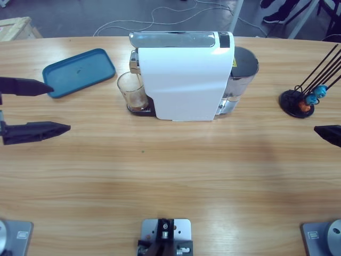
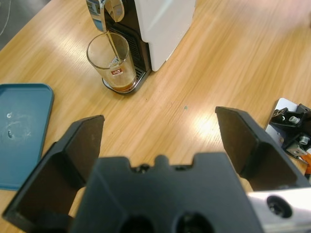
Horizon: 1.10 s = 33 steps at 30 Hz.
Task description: Pour coffee
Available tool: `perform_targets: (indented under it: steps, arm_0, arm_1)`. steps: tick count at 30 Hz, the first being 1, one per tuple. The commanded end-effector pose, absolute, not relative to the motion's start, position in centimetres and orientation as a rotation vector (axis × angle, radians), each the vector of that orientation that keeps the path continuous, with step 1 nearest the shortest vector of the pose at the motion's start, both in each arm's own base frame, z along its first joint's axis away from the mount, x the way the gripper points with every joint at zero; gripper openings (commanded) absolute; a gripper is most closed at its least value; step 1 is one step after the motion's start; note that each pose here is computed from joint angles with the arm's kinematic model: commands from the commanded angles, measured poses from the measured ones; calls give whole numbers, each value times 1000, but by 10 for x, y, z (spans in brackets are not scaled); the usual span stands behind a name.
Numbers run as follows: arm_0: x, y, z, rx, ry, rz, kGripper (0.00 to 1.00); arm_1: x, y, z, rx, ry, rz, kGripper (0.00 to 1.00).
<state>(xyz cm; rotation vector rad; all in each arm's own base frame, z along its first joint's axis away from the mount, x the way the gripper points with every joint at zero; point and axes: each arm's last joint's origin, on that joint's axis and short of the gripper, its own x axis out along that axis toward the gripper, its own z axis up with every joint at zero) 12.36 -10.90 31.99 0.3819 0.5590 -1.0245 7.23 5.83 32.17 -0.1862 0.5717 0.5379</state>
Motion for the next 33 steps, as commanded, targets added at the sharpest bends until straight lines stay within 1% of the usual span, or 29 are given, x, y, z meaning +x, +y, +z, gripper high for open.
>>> perform_targets:
  steps: [1,5,13,17,20,23,26,28,30,33]
  arm_0:
    - [119,-107,306,391,598,-1019,996]
    - [122,-109,302,394,623,-1020,996]
    - [126,-113,297,384,639,-1032,996]
    - [132,-117,292,371,589,-1022,996]
    - [143,-125,285,378,554,-1017,996]
    - [158,-134,277,396,540,-1021,996]
    - [182,-143,261,414,542,-1034,1000]
    - [199,-142,254,391,510,-1070,1000]
    - [218,-142,247,379,456,-1091,1000]
    - [241,-141,240,389,387,-1069,1000]
  arm_1:
    - [73,62,307,-201,622,556,1000]
    - [75,63,306,-202,629,558,1000]
    - [74,63,303,-197,626,563,1000]
    - [76,67,299,-196,642,583,1000]
    - [78,69,299,-200,654,582,1000]
    - [77,68,299,-199,648,580,1000]
    - [78,69,299,-201,652,581,1000]
    - [78,69,299,-201,651,584,1000]
    - [77,68,299,-199,647,587,1000]
    - [77,68,299,-197,646,589,1000]
